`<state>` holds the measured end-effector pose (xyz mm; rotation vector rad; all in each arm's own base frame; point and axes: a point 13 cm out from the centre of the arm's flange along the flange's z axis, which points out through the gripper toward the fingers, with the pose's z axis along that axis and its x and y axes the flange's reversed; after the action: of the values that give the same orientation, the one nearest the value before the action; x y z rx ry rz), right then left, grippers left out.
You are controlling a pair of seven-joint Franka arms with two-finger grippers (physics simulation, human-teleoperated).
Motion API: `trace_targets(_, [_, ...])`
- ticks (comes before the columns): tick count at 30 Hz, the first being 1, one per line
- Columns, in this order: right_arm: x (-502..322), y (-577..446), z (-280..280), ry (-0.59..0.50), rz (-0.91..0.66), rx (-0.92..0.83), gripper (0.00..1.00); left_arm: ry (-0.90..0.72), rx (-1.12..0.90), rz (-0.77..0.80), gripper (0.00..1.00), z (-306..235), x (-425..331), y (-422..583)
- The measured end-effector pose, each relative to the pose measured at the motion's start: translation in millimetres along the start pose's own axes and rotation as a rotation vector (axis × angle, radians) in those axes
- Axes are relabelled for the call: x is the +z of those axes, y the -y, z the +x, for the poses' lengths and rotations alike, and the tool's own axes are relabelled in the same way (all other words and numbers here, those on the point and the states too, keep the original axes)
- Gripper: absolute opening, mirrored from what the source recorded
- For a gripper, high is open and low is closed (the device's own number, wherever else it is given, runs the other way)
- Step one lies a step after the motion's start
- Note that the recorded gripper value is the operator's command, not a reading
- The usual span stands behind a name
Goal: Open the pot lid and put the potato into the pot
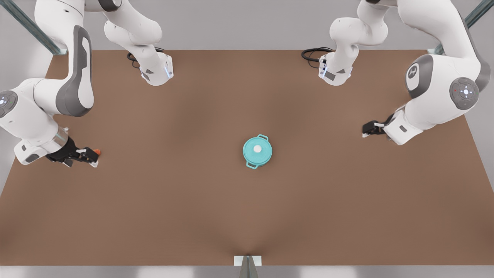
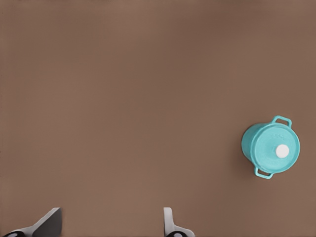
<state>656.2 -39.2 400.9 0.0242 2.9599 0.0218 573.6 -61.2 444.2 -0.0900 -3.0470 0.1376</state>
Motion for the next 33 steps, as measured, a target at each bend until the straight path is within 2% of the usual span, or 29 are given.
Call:
trace_targets(3, [-0.2,0.4,-5.5,0.024,0.001,-0.007,1.0,0.041,-0.012,0.01,1.0,-9.7,-5.9,-8.1])
trace_targets(5, [6.6,1.0,-1.1,0.004,-0.001,-0.008,1.0,0.028,0.043,-0.004,1.0,-22.7,14.6,24.5])
trace_targets(9, [21.6,14.4,17.2,-0.054,-0.002,0.024,1.0,-0.004,0.365,-0.059,1.0,-17.2,104.8,284.6])
trace_targets(13, [74.6,26.0,90.1,-0.195,0.002,0.077,1.0,-0.013,0.356,-0.091,1.0,-6.8,196.5,388.8])
trace_targets(17, [113.1,29.9,138.1,-0.248,0.01,0.147,1.0,0.008,0.247,-0.124,1.0,-10.8,261.4,411.0])
trace_targets(21, [141.2,57.7,139.6,-0.227,0.028,0.254,1.0,0.07,0.148,-0.152,1.0,-25.0,286.4,409.8])
trace_targets(26, [171.8,134.9,148.3,-0.199,0.054,0.449,1.0,0.088,0.04,-0.164,1.0,-8.8,319.7,381.0])
trace_targets(33, [214.4,148.1,148.8,-0.162,0.073,0.53,1.0,0.134,-0.018,-0.139,1.0,10.5,343.4,406.5])
